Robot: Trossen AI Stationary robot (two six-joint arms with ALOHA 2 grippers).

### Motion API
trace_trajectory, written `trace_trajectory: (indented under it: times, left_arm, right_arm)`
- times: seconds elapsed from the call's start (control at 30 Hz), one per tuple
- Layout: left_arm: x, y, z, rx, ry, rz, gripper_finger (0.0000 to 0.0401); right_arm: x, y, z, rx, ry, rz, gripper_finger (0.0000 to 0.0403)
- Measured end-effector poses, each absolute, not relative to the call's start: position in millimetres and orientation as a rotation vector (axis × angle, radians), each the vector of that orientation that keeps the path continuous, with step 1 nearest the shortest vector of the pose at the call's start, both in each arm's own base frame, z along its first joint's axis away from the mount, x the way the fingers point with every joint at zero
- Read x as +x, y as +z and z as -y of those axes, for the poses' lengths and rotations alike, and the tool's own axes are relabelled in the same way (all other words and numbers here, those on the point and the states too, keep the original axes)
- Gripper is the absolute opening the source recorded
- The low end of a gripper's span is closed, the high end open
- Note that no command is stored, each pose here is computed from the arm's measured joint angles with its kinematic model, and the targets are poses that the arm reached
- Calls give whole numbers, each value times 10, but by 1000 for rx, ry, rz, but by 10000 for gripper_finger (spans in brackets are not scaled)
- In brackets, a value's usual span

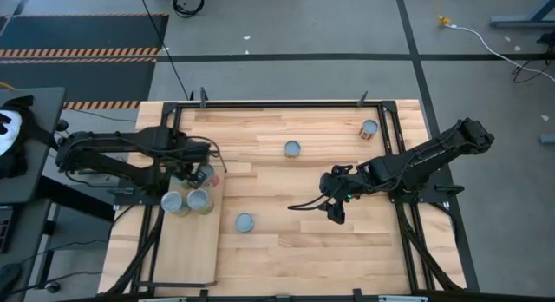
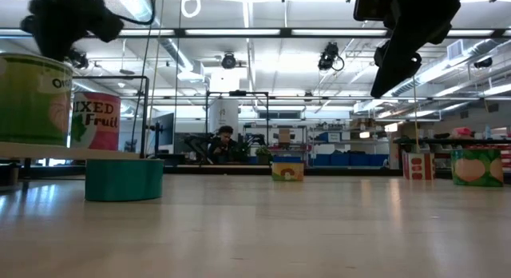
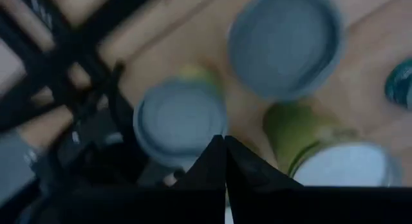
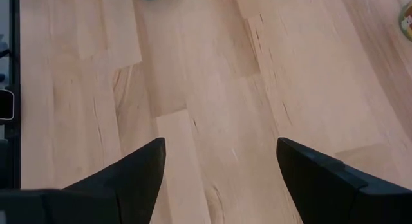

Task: Pick and place cans onto a shelf
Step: Adjust the cans on the shelf

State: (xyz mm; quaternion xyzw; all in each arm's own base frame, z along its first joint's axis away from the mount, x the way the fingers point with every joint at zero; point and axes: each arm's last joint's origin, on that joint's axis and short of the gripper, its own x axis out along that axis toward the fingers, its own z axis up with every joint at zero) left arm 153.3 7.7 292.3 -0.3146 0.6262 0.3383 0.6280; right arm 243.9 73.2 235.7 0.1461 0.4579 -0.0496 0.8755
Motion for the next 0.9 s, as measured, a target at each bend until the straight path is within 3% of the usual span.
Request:
trace_trajectory:
  times: [0.37, 0.9]
  left_arm:
    - [1381, 2490, -71, -794, 862, -1468, 1]
    - [1353, 2564, -85, -749, 902, -1441, 1]
  right_arm:
    - [2450, 2357, -701, 315, -99, -959, 303]
    - [2449, 2357, -704, 319, -89, -964, 303]
